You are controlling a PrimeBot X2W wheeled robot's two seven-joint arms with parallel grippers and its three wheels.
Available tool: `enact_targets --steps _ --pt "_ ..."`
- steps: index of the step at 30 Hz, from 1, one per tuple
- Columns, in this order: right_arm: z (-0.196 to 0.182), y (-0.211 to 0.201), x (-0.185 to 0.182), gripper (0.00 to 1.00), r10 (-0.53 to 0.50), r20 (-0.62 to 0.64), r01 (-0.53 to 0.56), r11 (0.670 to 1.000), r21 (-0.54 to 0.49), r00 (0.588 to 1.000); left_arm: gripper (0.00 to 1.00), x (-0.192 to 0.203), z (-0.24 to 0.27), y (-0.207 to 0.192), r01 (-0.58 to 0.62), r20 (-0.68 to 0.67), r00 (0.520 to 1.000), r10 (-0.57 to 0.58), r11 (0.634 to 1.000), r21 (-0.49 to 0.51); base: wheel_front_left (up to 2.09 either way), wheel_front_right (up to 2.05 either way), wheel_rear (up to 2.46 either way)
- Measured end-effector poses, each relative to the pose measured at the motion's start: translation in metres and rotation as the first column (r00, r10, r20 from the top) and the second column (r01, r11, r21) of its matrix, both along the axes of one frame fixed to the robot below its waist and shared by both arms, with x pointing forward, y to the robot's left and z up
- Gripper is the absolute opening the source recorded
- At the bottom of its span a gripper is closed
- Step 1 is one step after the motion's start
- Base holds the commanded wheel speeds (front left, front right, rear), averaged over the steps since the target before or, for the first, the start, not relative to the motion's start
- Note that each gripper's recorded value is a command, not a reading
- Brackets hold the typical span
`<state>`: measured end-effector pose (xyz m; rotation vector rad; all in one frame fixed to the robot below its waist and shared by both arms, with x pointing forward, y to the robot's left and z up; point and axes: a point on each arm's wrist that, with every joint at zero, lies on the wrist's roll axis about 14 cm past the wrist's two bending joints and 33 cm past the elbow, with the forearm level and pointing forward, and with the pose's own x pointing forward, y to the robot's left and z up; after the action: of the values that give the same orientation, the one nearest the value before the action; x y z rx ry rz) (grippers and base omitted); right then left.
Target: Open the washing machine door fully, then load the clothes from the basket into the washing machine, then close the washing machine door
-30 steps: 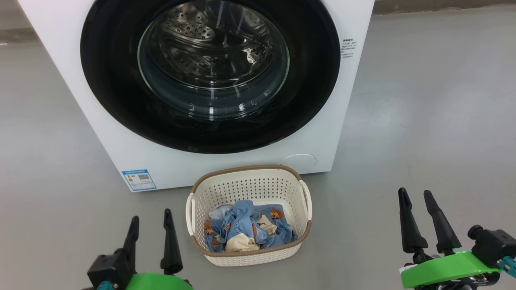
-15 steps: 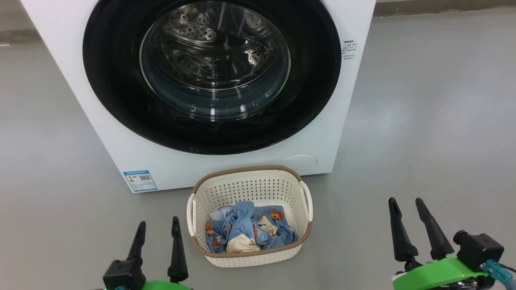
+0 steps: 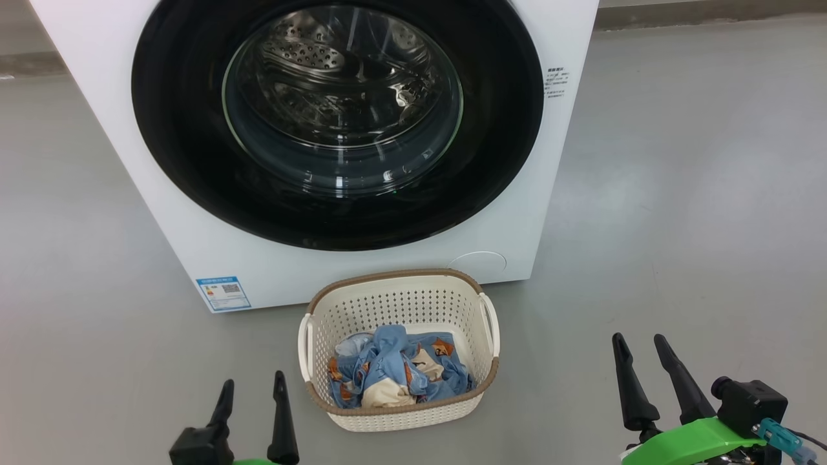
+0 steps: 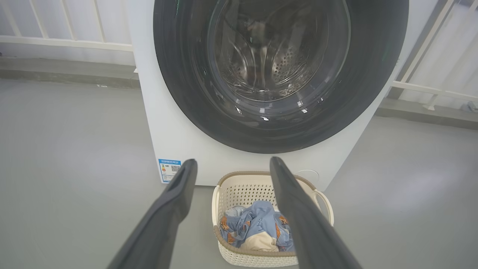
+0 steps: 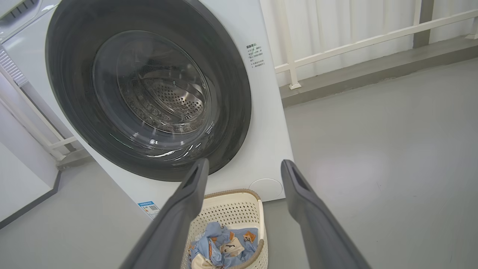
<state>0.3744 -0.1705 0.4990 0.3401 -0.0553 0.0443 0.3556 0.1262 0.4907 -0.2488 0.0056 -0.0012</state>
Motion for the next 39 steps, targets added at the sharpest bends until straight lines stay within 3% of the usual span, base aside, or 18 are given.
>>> enact_targets --steps 5,13,39 --pt "-0.0009 0.0002 0.0002 1.0 0.002 -0.003 -0.002 1.0 -0.011 1.0 1.0 -0.0019 -0.0036 -0.002 0.01 -0.002 1.0 -0.01 0.997 0.079 0.0 0.0 0.0" --pt "-0.0014 0.0042 0.0005 1.0 0.022 -0.004 -0.022 0.996 -0.089 1.0 1.0 -0.0025 -0.0037 0.0008 -0.002 -0.003 1.0 0.003 0.997 0.079 0.0 0.0 0.0" --pt "-0.0094 0.0071 0.0047 1.0 0.031 -0.027 -0.034 0.995 -0.097 0.999 1.0 0.0002 -0.0086 0.001 0.007 -0.019 1.0 -0.006 0.999 0.052 0.0 0.0 0.0"
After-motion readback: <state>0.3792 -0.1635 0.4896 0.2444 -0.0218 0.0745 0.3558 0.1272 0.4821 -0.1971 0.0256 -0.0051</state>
